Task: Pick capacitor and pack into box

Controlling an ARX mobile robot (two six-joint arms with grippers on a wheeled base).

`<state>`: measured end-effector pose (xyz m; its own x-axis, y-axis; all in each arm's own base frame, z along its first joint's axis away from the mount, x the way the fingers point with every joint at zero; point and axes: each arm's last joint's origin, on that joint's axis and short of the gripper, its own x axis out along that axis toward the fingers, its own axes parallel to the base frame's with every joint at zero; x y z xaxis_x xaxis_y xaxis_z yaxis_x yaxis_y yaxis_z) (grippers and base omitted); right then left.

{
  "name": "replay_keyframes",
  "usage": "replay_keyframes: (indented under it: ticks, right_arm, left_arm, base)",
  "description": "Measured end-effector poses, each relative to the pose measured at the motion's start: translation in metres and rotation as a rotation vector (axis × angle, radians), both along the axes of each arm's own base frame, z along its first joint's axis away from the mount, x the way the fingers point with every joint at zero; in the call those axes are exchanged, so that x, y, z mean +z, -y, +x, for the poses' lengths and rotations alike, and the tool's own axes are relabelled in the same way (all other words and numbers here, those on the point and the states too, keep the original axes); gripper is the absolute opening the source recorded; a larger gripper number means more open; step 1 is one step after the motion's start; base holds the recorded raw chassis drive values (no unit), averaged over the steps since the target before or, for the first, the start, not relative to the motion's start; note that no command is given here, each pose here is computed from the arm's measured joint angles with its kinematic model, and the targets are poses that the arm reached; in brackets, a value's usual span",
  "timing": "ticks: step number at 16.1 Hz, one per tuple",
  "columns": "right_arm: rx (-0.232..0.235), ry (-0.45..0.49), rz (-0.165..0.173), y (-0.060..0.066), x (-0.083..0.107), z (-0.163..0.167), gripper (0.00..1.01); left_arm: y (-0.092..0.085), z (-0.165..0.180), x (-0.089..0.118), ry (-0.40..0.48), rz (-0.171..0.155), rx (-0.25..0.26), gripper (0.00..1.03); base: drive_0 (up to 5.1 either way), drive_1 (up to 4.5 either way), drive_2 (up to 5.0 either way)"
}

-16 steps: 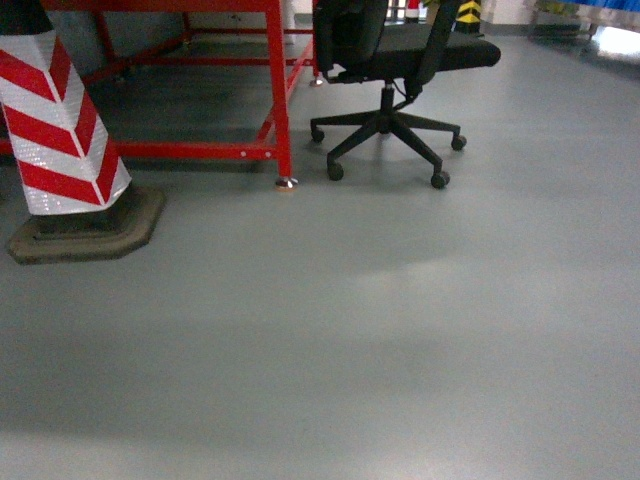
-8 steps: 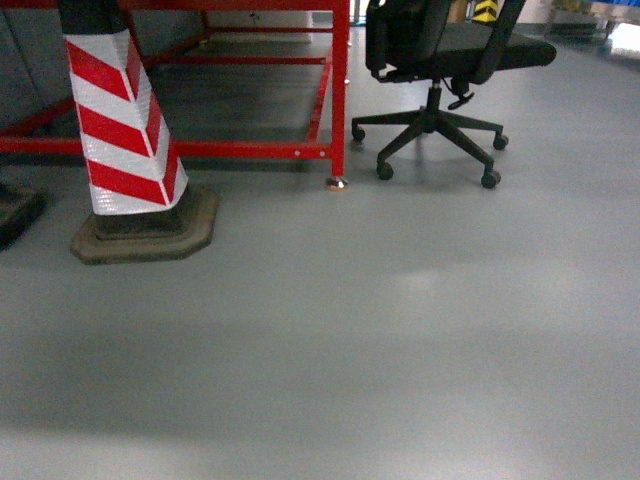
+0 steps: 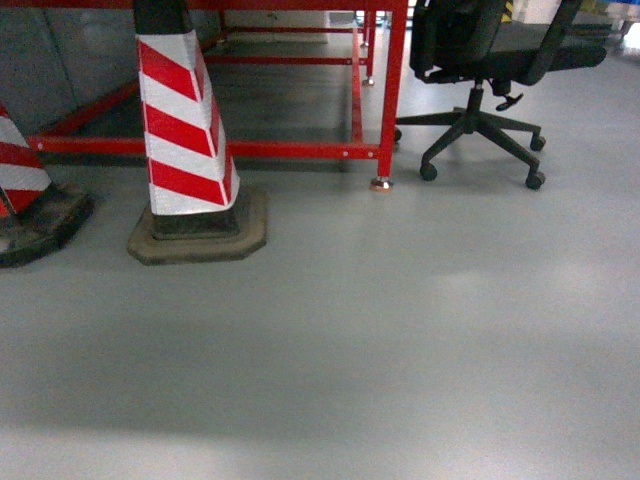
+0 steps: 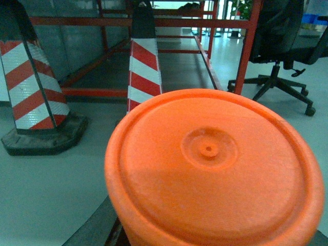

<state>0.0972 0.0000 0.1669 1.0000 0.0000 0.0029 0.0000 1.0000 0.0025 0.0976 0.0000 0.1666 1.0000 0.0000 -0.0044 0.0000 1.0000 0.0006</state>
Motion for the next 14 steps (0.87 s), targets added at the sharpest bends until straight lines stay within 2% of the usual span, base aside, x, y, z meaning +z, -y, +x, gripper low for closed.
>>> replay_keyframes:
  ticks: [14]
  right_arm:
    - [-0.001, 0.001, 0.0, 0.0, 0.0001, 0.0, 0.98]
  left_arm:
    - [0.0, 0.0, 0.0001, 0.002, 0.0, 0.0, 0.44]
  base:
    - [-5.0, 2.47, 2.5]
